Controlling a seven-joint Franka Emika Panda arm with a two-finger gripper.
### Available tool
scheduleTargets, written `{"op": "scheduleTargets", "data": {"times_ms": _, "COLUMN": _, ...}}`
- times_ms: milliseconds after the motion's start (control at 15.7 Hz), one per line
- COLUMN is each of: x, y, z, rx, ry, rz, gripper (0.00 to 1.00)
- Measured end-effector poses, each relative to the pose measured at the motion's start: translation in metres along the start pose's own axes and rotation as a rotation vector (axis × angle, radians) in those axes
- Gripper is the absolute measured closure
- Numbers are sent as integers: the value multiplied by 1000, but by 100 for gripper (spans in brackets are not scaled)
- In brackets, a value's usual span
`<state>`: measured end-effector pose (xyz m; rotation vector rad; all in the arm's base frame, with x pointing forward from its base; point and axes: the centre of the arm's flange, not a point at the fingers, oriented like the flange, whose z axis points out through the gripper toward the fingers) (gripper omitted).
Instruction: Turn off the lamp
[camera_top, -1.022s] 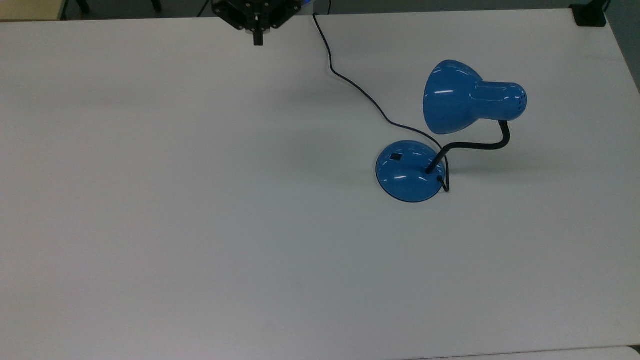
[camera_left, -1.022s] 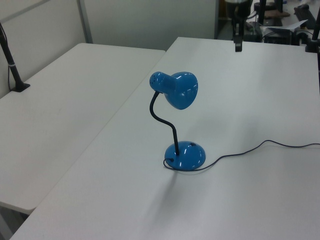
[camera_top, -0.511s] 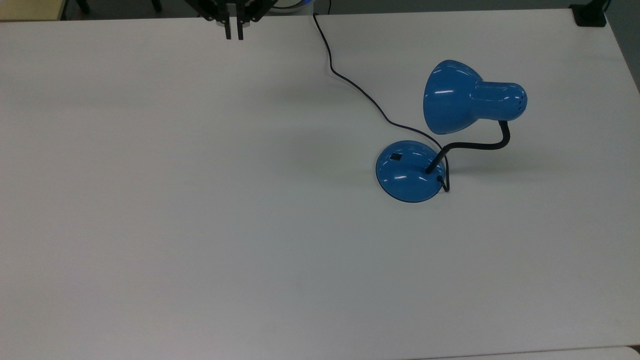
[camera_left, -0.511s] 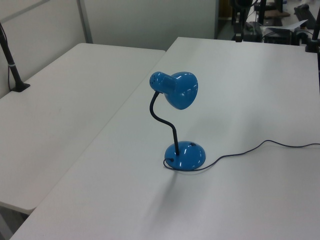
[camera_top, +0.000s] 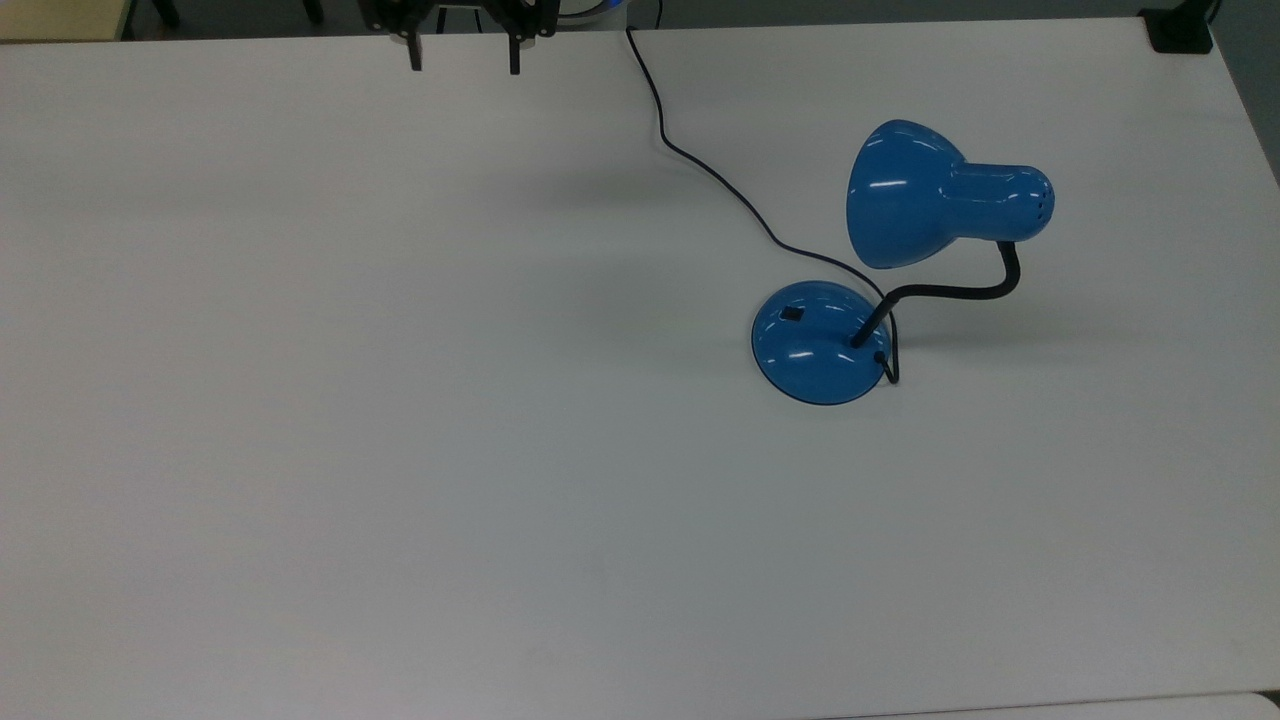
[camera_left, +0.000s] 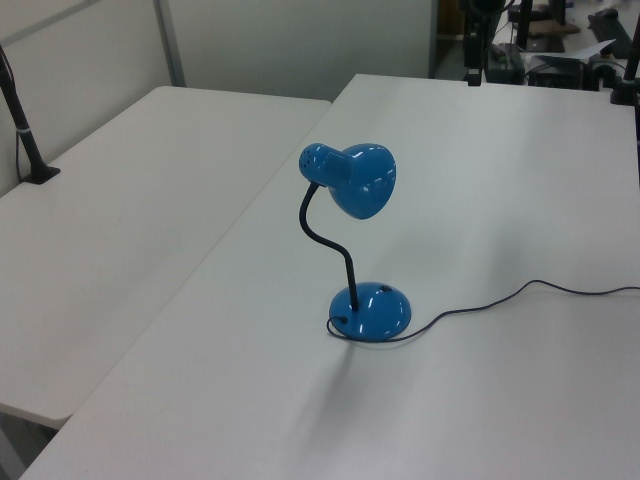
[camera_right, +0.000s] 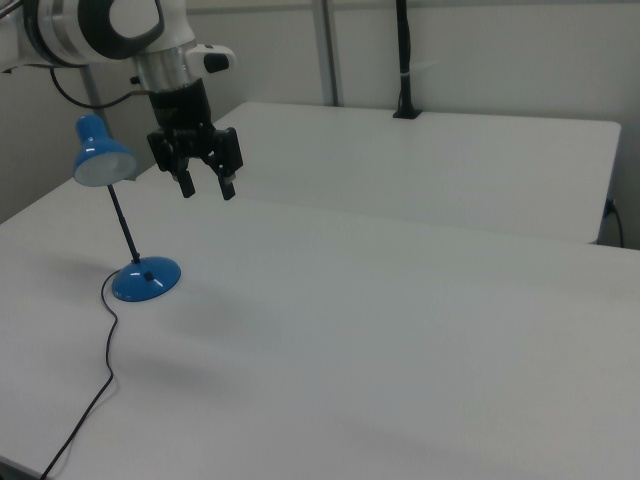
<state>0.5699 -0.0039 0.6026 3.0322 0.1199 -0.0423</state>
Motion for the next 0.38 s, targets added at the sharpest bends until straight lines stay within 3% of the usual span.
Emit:
{"op": "scheduleTargets", "data": {"times_ms": 128, "x": 0, "y": 2, "z": -1, "rx": 0, "ry": 4, "rz": 4, "gripper": 2}}
{"op": "scheduleTargets", "data": {"times_ms": 383, "x": 0, "y": 3, "z": -5, "rx": -1, "ry": 12, "rz": 6, "gripper": 0}}
